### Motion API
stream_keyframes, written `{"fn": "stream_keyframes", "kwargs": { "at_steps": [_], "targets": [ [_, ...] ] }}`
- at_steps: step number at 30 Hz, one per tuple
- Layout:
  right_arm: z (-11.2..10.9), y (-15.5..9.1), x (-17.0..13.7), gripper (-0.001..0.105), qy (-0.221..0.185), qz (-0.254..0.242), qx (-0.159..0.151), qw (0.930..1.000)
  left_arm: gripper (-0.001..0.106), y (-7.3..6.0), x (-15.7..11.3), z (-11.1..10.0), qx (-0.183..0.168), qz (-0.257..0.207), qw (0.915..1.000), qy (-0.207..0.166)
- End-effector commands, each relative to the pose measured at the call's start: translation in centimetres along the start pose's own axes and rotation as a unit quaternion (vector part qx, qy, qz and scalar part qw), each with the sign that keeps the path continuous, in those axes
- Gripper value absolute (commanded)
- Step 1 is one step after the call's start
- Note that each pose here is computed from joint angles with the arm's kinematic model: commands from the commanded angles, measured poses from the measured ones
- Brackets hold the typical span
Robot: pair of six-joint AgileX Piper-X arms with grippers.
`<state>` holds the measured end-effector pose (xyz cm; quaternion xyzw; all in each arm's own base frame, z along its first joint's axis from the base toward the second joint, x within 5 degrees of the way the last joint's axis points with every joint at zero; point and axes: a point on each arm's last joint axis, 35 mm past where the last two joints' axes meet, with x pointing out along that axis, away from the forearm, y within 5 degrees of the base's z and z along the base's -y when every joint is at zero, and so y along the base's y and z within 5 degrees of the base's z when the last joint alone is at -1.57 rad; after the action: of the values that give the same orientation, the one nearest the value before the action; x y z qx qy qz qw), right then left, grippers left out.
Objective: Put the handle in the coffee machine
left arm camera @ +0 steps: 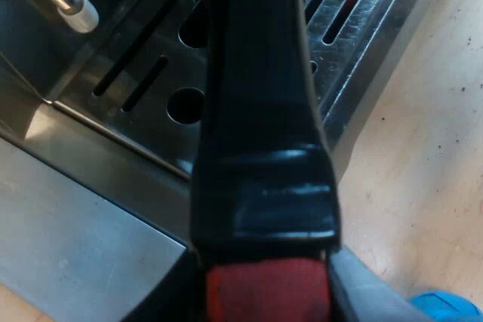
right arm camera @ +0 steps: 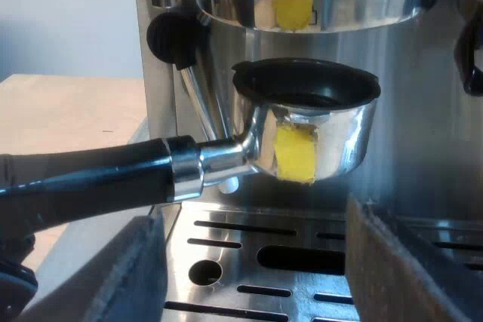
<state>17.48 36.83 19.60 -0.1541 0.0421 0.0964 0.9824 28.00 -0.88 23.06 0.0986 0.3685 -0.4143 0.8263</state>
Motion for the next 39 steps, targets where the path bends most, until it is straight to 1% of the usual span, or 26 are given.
{"fn": "stream_keyframes", "kwargs": {
  "at_steps": [1, 11, 19, 26, 34, 37, 39],
  "targets": [
    [0.5, -0.1, 0.0, 0.055, -0.007, -0.001, 0.002, 1.0000, 0.000, 0.2, -0.6, 1.3, 0.021, -0.002, 0.9989, -0.042],
    [0.5, -0.1, 0.0, 0.055, -0.007, -0.001, 0.002, 1.0000, 0.000, 0.4, -1.2, 2.5, 0.034, -0.002, 0.9976, -0.060],
    [0.5, -0.1, 0.0, 0.055, -0.007, -0.001, 0.002, 1.0000, 0.000, 0.5, -1.3, 2.7, 0.035, -0.001, 0.9975, -0.062],
    [0.5, -0.1, 0.0, 0.055, -0.007, -0.001, 0.002, 1.0000, 0.000, 0.7, -1.8, 3.6, 0.044, 0.006, 0.9965, -0.071],
    [0.4, -0.1, 0.0, 0.055, -0.004, -0.001, -0.002, 1.0000, 0.000, 0.6, -2.4, 4.2, 0.042, 0.011, 0.9961, -0.077],
    [0.3, -0.1, 0.0, 0.055, -0.002, -0.001, -0.006, 1.0000, 0.000, 0.6, -2.4, 4.1, 0.039, 0.006, 0.9962, -0.077],
    [0.3, -0.1, 0.0, 0.055, 0.000, -0.001, -0.008, 1.0000, 0.000, 0.3, -2.5, 4.2, 0.039, -0.015, 0.9951, -0.090]
  ]
}}
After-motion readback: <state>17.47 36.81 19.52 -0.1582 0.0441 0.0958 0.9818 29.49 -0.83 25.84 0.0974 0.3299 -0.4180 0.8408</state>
